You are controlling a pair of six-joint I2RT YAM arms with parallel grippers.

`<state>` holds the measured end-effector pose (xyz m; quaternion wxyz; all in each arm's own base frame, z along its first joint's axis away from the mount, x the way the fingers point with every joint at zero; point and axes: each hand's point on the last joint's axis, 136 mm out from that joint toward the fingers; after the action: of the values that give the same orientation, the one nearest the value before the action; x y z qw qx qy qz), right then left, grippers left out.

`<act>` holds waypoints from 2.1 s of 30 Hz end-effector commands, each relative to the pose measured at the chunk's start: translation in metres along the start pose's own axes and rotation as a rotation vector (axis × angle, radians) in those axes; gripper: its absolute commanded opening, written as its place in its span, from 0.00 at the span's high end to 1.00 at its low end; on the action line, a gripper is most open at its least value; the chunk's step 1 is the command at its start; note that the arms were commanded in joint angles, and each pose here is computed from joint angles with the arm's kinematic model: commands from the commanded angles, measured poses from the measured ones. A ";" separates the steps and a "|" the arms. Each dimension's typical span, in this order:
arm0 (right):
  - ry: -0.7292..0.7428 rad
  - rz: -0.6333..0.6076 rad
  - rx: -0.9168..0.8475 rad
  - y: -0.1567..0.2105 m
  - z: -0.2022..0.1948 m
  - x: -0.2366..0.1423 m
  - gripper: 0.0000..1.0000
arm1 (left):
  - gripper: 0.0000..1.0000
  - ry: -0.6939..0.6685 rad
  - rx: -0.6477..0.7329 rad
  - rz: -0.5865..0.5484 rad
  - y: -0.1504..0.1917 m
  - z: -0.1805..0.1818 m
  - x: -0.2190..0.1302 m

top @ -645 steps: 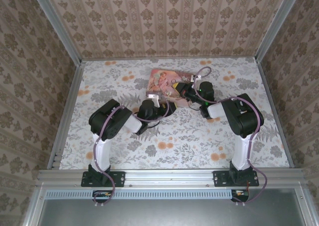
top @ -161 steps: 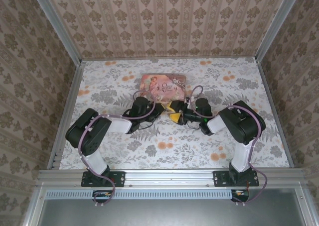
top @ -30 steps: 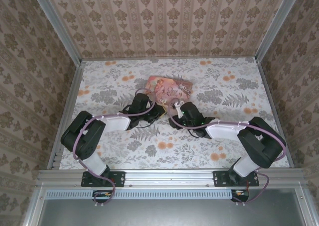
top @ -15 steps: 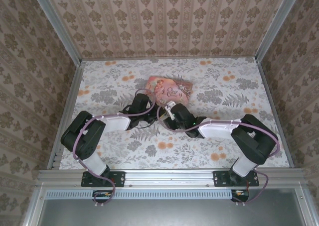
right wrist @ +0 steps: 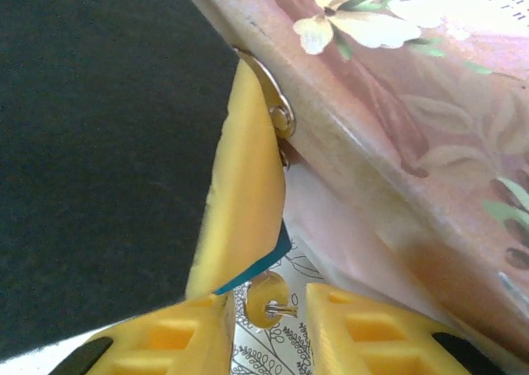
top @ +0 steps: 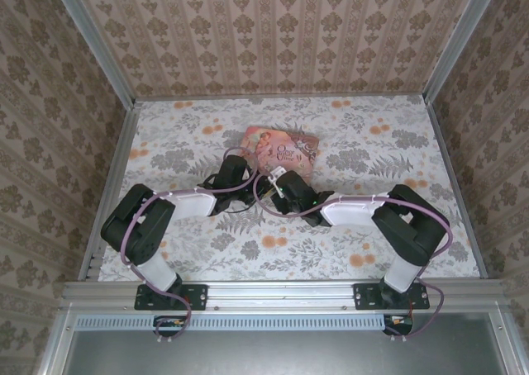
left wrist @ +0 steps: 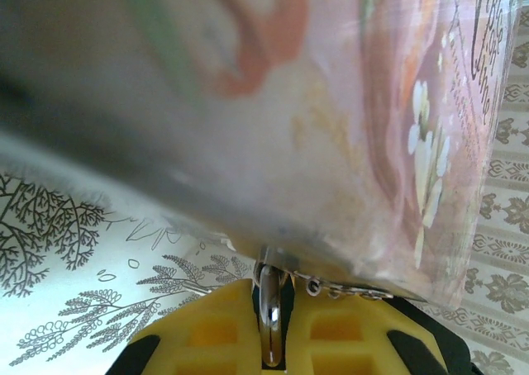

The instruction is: Unlock a padlock with a key

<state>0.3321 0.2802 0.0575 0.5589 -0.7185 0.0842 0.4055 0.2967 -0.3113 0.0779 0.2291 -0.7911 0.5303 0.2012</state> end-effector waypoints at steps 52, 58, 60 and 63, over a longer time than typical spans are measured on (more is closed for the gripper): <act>-0.420 -0.141 0.813 -0.037 -0.042 -0.013 0.46 | 0.97 -0.022 0.034 0.075 0.018 0.011 0.009; -0.440 -0.152 0.875 -0.042 -0.048 -0.006 0.46 | 0.85 -0.058 0.060 0.097 0.022 0.020 0.012; -0.445 -0.151 0.893 -0.040 -0.049 -0.002 0.46 | 0.82 -0.065 0.063 0.100 0.023 0.023 0.013; -0.449 -0.152 0.911 -0.039 -0.051 0.003 0.46 | 0.78 -0.076 0.067 0.102 0.025 0.026 0.012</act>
<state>0.3584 0.2511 0.0668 0.8255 -0.3087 0.1134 0.4588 0.2995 -0.3146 0.0657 0.2668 -0.7815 0.5325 0.1860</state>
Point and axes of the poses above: each hand's point on the last joint's axis, 136 mm out from that joint toward the fingers, its own x axis out along the fingers, its own z axis along the line the jaws close on, y = z × x, and after that the axes turned 5 degrees about x, right-handed
